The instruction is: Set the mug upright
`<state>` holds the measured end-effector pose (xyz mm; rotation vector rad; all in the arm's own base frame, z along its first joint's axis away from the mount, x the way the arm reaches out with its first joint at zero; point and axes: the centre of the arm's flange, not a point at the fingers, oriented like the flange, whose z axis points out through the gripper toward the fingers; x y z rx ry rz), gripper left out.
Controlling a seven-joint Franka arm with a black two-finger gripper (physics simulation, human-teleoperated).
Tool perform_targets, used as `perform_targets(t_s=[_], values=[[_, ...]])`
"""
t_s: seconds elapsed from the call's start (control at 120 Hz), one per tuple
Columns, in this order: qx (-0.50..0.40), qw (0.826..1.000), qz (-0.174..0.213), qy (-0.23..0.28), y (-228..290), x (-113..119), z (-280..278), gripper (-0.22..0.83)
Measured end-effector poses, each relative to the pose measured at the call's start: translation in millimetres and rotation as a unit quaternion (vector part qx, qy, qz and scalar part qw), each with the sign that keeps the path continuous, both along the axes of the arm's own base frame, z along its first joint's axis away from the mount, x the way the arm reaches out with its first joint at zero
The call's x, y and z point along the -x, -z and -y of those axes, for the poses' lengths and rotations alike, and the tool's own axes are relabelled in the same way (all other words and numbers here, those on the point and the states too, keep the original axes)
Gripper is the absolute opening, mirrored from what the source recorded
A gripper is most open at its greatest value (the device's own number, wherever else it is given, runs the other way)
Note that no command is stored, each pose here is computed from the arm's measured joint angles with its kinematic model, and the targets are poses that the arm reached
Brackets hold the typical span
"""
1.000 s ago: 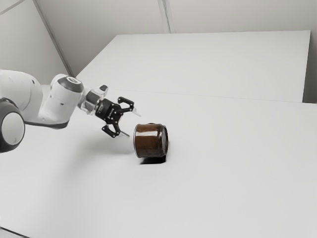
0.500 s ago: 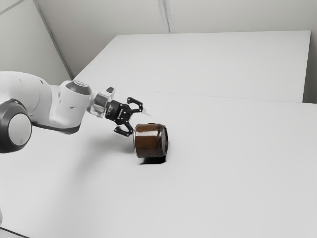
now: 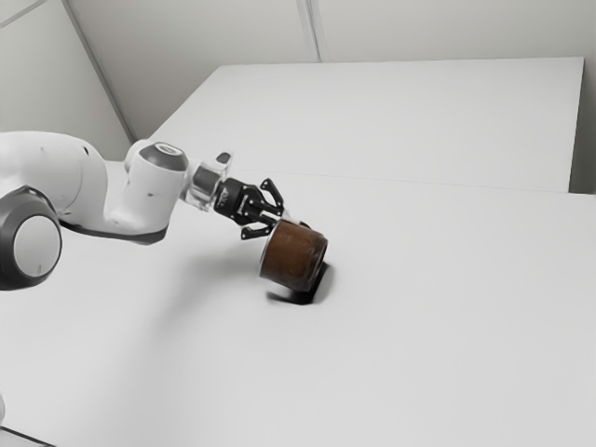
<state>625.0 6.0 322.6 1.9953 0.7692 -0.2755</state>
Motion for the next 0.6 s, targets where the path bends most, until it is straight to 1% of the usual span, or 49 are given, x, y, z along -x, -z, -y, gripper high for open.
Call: perform_targets(t_s=[0.058,0.142,0.208,0.275,0.4,0.492,0.6], values=[[-0.018,1.0,0.01,0.009,-12,1,-1,-0.14],[-0.067,0.996,0.03,0.04,-35,6,3,-0.15],[-0.115,0.99,0.043,0.071,-51,11,2,-0.15],[-0.165,0.98,0.052,0.104,-61,15,1,-0.16],[-0.259,0.95,0.057,0.167,-63,19,0,-0.16],[-0.327,0.919,0.061,0.212,-66,22,-2,-0.16],[-0.386,0.887,0.06,0.248,-67,23,-8,-0.17]])
